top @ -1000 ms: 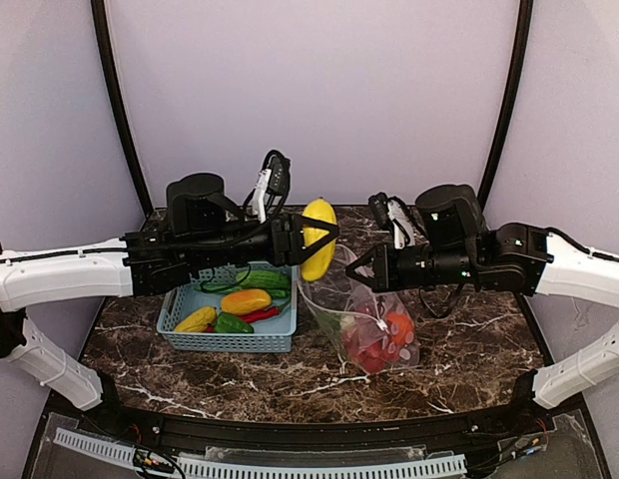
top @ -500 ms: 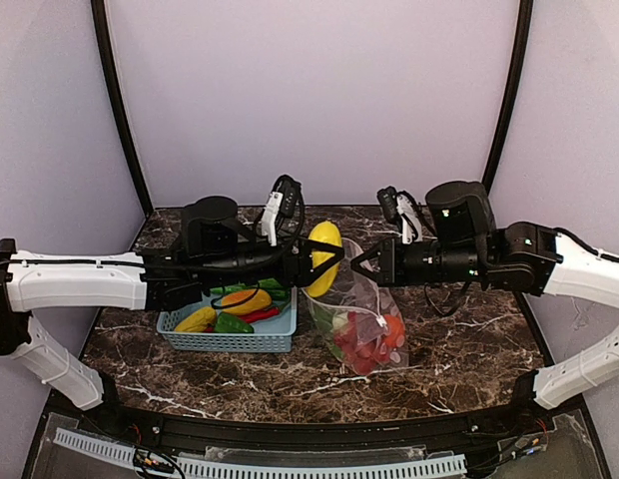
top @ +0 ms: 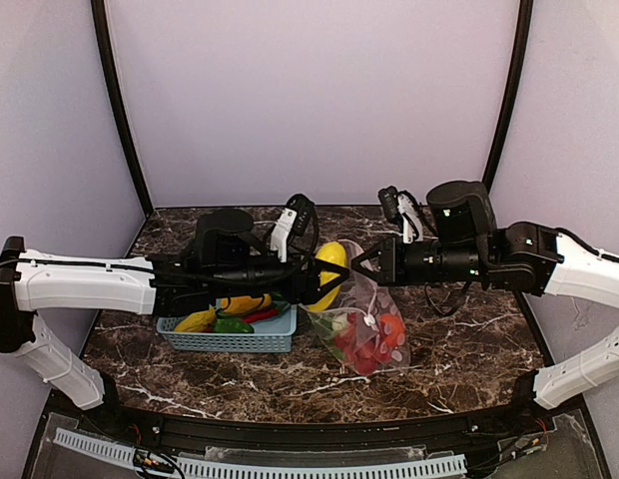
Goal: Place the food in the zip-top bag and seal the zipper
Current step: Place the fake fruit in the zipper food storage bag.
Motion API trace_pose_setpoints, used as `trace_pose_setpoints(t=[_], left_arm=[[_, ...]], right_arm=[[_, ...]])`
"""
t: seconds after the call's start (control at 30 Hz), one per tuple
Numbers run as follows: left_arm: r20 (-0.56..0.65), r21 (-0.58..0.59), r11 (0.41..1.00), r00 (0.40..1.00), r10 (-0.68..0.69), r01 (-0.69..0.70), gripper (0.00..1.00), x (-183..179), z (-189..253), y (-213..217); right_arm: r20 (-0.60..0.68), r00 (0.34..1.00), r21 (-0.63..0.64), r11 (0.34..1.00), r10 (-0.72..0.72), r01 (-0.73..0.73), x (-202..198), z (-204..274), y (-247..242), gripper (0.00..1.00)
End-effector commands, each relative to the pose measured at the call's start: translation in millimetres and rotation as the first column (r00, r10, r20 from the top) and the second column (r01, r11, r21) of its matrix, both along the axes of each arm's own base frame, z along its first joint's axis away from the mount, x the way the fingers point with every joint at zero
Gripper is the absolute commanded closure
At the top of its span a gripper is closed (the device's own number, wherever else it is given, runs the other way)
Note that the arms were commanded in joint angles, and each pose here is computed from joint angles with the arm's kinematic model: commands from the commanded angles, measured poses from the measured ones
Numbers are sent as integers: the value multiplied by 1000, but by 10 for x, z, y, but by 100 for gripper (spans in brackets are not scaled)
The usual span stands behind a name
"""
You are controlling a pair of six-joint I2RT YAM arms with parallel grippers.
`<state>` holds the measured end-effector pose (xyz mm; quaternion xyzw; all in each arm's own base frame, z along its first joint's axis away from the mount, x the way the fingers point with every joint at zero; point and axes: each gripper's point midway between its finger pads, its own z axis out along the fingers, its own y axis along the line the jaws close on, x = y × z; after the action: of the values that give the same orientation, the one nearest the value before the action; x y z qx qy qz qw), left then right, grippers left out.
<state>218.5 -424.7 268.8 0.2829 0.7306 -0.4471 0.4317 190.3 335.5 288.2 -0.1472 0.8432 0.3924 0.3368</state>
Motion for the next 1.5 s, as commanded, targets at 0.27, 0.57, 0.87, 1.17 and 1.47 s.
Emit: trace_pose_setpoints(t=[0.27, 0.57, 0.87, 1.17, 1.47], left_arm=[[21, 32, 999, 1000, 6, -6, 21, -1, 66, 14], [24, 27, 999, 999, 25, -25, 14, -1, 242, 79], [-66, 8, 996, 994, 87, -87, 11, -47, 480, 295], [-194, 1, 976, 957, 215, -219, 13, -51, 288, 637], [-318, 51, 976, 923, 217, -212, 25, -142, -101, 656]], right_arm=[[45, 999, 70, 998, -10, 7, -4, 259, 0, 100], [51, 999, 67, 998, -19, 16, 1, 273, -32, 100], [58, 998, 63, 998, -29, 26, 11, 286, -64, 100], [57, 998, 58, 998, -32, 29, 11, 267, -77, 100], [55, 998, 62, 998, -34, 31, 2, 261, -93, 100]])
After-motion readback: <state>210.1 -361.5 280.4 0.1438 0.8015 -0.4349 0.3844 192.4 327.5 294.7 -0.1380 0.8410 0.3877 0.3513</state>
